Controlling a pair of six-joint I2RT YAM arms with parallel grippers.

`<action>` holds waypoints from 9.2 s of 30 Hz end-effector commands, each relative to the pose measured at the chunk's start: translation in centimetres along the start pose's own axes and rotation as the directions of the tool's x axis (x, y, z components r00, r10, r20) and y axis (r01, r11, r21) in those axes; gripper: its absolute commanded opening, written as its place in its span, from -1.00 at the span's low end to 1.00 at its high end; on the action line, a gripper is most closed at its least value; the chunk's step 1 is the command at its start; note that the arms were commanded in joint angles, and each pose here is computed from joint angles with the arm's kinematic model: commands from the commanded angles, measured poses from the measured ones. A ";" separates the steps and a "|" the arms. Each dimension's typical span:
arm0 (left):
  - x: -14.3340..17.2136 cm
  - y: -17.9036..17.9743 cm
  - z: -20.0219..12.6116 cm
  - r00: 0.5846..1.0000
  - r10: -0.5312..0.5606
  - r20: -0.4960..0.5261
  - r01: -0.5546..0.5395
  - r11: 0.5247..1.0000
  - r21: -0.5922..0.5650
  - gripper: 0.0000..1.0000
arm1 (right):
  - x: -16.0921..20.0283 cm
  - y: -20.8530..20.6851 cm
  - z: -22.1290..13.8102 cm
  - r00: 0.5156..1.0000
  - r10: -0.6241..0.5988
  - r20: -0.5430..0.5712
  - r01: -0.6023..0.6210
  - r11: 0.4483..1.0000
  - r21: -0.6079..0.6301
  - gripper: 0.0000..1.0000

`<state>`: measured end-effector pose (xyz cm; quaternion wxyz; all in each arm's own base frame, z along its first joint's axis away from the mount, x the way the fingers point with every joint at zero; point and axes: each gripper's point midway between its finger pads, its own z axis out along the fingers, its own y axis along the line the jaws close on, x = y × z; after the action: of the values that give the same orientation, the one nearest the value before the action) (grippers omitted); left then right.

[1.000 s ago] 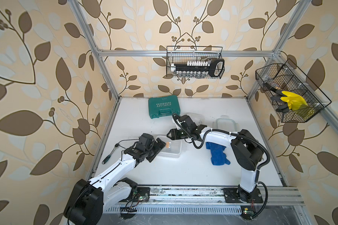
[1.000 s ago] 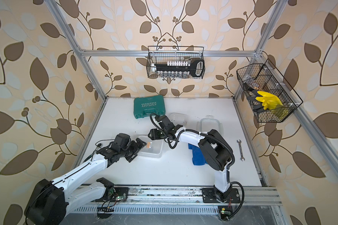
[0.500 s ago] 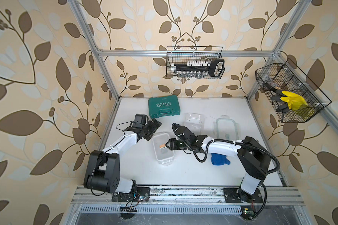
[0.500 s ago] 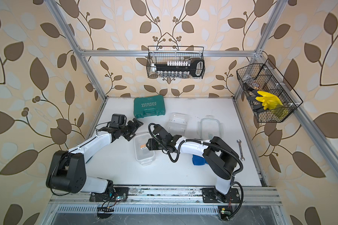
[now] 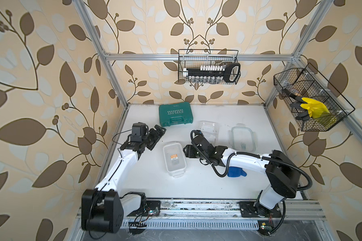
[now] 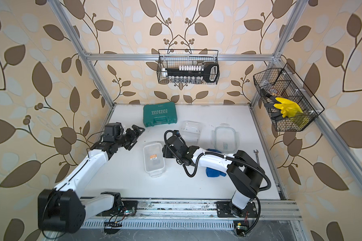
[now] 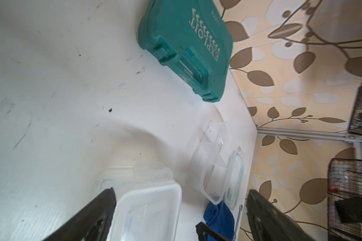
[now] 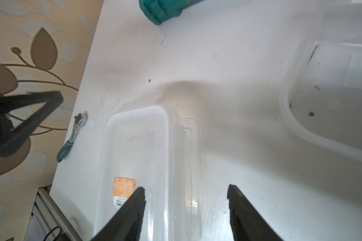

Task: Wipe the insides of the lunch boxes
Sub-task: Adjust the lunch box at the center of the board, then open the fastener of the lunch box.

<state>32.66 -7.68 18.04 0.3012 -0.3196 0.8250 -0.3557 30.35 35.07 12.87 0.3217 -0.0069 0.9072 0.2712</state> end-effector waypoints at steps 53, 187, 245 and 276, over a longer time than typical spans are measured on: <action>7.5 6.2 3.3 0.934 -0.318 -0.164 0.338 0.935 0.108 0.87 | 2.3 4.0 2.4 0.886 -0.463 -0.028 0.459 0.868 0.187 0.17; 8.5 2.0 2.7 0.966 -0.225 0.125 0.163 0.910 0.382 -0.55 | 12.6 -8.1 7.2 0.915 -0.266 -0.304 0.379 0.826 0.418 -0.93; 11.5 10.7 2.6 0.943 0.328 -0.064 -0.334 0.921 -0.202 -1.00 | 18.2 -11.8 8.4 0.732 -0.356 -0.581 0.615 0.713 0.338 -1.00; 5.8 0.7 -2.6 0.915 0.381 0.133 -0.362 0.921 -0.145 0.98 | 4.1 -2.0 0.7 0.995 -0.065 -0.081 0.067 0.998 0.014 -0.01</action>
<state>25.76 -9.27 17.04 0.4119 -0.2440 0.8485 -0.2254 28.15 36.89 10.52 0.3294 -0.0970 0.9106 0.2300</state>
